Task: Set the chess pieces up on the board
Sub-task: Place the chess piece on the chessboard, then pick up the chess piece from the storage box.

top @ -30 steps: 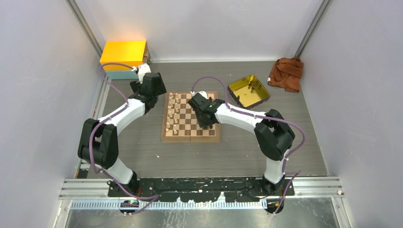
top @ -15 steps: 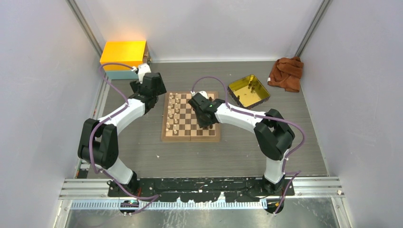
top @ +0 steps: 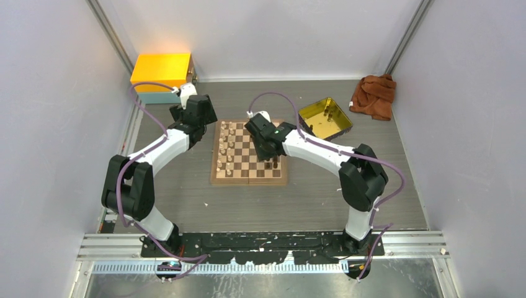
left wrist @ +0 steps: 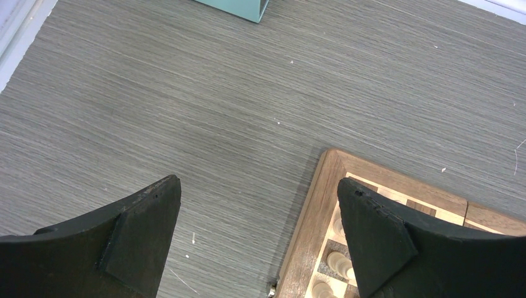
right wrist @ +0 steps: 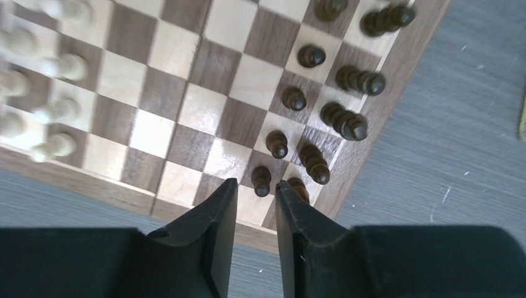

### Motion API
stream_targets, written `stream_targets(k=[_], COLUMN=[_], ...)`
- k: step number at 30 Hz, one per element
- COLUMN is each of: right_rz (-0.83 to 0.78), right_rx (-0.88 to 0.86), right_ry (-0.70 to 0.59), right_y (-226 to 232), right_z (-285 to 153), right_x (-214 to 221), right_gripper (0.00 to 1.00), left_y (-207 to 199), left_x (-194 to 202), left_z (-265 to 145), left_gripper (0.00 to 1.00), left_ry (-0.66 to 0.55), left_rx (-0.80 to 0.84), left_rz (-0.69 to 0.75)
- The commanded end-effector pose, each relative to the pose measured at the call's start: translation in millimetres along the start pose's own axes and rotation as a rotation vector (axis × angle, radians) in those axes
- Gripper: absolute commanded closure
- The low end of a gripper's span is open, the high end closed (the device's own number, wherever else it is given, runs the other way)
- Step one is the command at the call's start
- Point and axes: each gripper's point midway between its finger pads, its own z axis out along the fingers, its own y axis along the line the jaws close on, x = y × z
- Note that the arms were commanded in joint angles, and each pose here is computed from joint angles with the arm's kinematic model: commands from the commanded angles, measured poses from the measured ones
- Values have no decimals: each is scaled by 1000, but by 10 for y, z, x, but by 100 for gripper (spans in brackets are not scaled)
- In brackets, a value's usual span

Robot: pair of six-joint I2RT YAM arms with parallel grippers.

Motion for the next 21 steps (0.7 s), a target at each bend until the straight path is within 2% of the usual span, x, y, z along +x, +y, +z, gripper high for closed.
stream_targets(k=[1, 5, 9, 16, 21], right_rz=[43, 71, 159, 353, 471], right_rx=[-43, -10, 52, 185, 240], right_ry=[-199, -278, -322, -291, -249], right_y=[0, -119, -521, -1460, -1948], right_z=[-662, -899, -946, -636, -350], right_x=[-661, -908, -1134, -1319, -1328], right_gripper=[65, 64, 64, 64, 64], left_y=[-62, -55, -45, -94, -103], left_x=[-284, -285, -271, -311, -333], left_z=[-9, -7, -7, 4, 10], left_gripper=[3, 3, 3, 3, 3], left_ry=[-74, -74, -71, -84, -86], left_rx=[9, 7, 6, 21, 21], left_rz=[-42, -41, -40, -52, -49])
